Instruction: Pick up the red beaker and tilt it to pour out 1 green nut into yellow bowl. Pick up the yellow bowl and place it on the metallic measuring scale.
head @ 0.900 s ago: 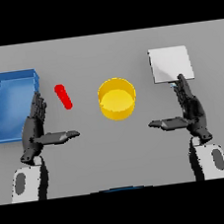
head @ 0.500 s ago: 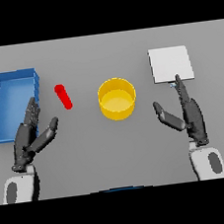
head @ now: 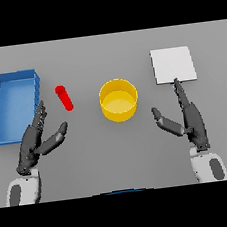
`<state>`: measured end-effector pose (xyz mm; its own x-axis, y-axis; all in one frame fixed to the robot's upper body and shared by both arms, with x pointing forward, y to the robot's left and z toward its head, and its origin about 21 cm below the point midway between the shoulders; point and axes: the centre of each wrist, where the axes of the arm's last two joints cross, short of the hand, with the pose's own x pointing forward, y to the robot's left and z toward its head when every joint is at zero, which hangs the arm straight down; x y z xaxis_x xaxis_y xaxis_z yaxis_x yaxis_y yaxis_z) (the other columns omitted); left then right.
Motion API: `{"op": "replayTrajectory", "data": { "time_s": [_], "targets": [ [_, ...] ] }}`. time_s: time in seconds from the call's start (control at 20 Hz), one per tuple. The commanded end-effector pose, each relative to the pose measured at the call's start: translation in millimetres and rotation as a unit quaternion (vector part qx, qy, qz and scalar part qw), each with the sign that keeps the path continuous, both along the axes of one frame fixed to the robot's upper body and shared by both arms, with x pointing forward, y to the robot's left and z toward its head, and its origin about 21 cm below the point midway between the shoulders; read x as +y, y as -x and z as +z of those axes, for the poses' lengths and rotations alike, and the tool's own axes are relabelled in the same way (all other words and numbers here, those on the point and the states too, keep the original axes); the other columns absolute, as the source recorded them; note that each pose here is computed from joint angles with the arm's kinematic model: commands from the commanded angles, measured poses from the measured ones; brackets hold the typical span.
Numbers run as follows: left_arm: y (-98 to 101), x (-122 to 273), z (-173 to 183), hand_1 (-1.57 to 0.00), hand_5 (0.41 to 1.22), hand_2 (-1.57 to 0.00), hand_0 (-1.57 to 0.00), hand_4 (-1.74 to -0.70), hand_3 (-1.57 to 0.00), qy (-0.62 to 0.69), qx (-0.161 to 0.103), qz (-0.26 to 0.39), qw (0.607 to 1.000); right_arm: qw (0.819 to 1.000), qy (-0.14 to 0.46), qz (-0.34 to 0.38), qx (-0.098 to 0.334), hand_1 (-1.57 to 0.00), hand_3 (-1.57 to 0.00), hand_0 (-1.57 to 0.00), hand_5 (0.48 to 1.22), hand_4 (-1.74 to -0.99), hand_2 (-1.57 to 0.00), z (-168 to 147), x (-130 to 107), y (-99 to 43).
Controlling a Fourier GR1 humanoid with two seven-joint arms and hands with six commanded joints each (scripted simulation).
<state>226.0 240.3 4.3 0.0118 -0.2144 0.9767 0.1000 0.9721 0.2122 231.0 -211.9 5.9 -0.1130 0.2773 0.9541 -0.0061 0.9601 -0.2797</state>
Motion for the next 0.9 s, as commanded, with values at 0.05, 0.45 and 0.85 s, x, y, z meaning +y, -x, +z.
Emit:
{"op": "replayTrajectory", "data": {
  "time_s": [0.05, 0.45, 0.85],
  "targets": [
    [-12.4, -7, -7, 0.00, 0.615, 0.00, 0.00, -1.21, 0.00, 0.002, -0.004, -0.006, 1.000, 1.000, 0.012, 0.001, -0.003, 0.00, 0.00, 0.00, 0.623, -1.236, 0.00, -2, -3, 3.7],
    [-64.8, -14, -20, 0.00, 0.668, 0.00, 0.00, -1.26, 0.00, -0.022, 0.002, -0.003, 1.000, 1.000, 0.007, 0.005, -0.007, 0.00, 0.00, 0.00, 0.634, -1.278, 0.00, 2, -4, -0.4],
    [-95.9, -23, -26, 0.00, 0.691, 0.00, 0.00, -1.30, 0.00, -0.028, 0.002, -0.016, 0.999, 1.000, 0.004, 0.005, -0.011, 0.00, 0.00, 0.00, 0.644, -1.272, 0.00, 0, -4, -0.1]
  ]
}}
